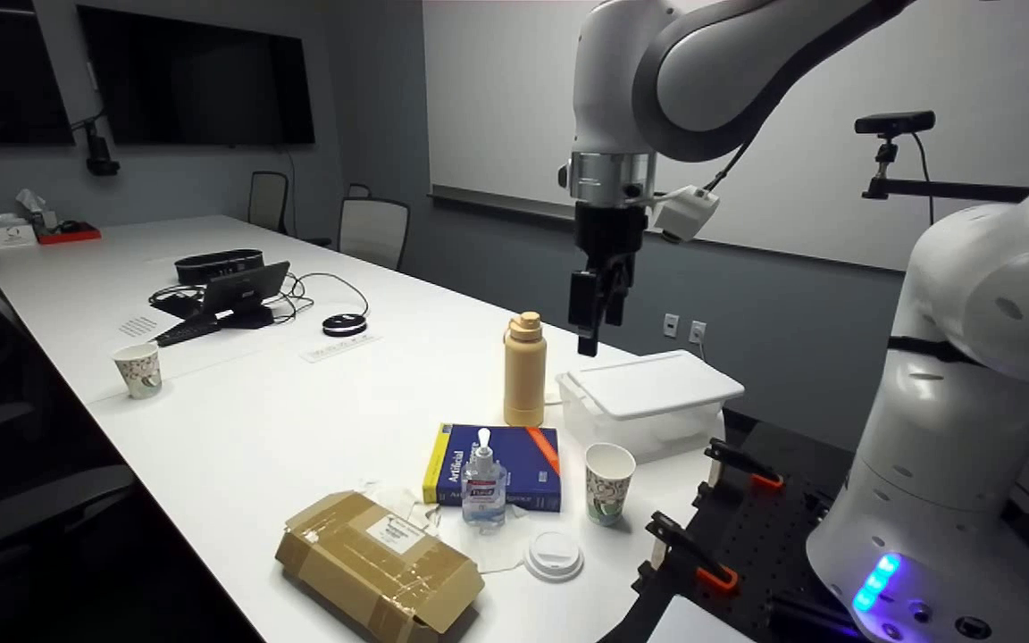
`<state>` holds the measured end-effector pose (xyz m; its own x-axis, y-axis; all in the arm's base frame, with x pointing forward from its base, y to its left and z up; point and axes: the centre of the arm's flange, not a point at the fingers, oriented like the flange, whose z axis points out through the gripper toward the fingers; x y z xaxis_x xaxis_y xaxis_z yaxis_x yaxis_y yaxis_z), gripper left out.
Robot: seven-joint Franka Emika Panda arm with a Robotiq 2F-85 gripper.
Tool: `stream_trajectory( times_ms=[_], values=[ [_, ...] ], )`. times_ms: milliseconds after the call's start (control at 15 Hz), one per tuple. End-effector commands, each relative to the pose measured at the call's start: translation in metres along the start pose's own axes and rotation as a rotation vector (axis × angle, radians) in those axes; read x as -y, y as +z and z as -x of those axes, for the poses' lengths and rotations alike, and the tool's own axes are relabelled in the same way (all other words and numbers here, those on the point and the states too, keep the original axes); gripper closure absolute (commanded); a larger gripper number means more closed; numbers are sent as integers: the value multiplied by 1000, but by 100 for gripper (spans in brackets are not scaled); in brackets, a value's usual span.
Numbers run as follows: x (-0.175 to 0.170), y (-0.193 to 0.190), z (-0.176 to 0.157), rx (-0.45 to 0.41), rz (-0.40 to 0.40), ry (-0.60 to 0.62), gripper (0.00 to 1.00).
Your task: Pick up the white lid and put it on the paper cup
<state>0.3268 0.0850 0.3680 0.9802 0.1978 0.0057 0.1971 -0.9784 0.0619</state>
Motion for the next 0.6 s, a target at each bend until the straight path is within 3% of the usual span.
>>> stream_trajectory(
  times_ms=[0, 533],
  values=[
    [29, 48, -23, -14, -40, -43, 0],
    [44, 164, -36, 12, -54, -81, 0]
  ],
)
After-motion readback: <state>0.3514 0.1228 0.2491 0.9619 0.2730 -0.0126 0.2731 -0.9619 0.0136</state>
